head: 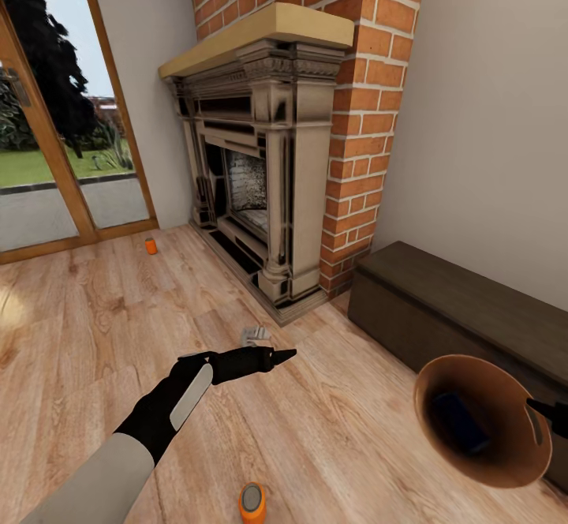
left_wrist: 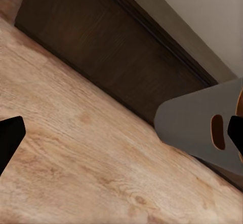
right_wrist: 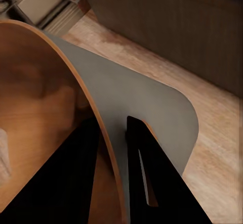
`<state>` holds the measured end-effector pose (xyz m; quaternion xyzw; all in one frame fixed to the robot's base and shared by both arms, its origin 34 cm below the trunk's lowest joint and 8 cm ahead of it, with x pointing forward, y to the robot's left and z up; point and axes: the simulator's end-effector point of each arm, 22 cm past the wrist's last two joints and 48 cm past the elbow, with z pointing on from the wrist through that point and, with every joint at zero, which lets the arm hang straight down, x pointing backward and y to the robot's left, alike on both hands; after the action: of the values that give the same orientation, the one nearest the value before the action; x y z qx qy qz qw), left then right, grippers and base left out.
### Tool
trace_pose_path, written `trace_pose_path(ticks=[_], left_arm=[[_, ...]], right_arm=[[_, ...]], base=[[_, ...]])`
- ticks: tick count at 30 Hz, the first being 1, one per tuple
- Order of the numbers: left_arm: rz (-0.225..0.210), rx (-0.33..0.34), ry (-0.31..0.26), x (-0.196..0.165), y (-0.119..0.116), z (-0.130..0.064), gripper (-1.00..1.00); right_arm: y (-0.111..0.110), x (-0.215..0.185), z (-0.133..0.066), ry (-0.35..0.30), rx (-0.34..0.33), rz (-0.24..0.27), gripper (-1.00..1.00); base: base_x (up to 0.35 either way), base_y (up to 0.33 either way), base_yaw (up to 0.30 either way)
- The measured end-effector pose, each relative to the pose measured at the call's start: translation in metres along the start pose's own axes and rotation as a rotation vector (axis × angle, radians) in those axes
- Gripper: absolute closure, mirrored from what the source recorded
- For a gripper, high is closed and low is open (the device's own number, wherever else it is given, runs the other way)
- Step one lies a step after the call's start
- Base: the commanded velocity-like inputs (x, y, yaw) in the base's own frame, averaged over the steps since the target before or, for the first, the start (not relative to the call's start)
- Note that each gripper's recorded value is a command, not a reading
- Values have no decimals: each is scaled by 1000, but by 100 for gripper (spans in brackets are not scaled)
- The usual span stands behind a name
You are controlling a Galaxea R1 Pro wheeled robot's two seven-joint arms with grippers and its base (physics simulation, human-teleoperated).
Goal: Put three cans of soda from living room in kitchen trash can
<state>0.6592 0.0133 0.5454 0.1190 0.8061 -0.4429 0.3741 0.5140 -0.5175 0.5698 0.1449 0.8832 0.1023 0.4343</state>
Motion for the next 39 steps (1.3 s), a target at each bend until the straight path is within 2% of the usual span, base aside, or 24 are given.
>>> trace_pose_path(ticks=[10,11,14,15,18,22,25,39], left_arm=[[-4,-4,4,2,2,0,-100],[-4,-4,4,2,2,0,-100],[-3,-5,4,2,2,0,-100],[-3,-5,4,2,2,0,-100],[-8,-10,8,5,5,0,-100],[-13,-14,14,8,7,0,-100],[-14,-15,15,8,8,0,-100],[-21,-16,20,12,10,2,-100]], right_arm=[[-9,2,-3,7,30,-10,100],[-10,3,-4,9,29,26,100],[5,-10,-5,-45,-42,58,100],[9,-10,-5,-46,-58,83,100],[0,-6,-5,-33,-20,42,100],[6,-8,-5,-40,-42,67,100],[3,-8,-5,-39,-30,51,100],[3,-7,-4,-38,-32,58,100]], base=[[0,0,0],[0,0,0],[0,0,0],[0,0,0],[0,0,0],[0,0,0],[0,0,0],[0,0,0]])
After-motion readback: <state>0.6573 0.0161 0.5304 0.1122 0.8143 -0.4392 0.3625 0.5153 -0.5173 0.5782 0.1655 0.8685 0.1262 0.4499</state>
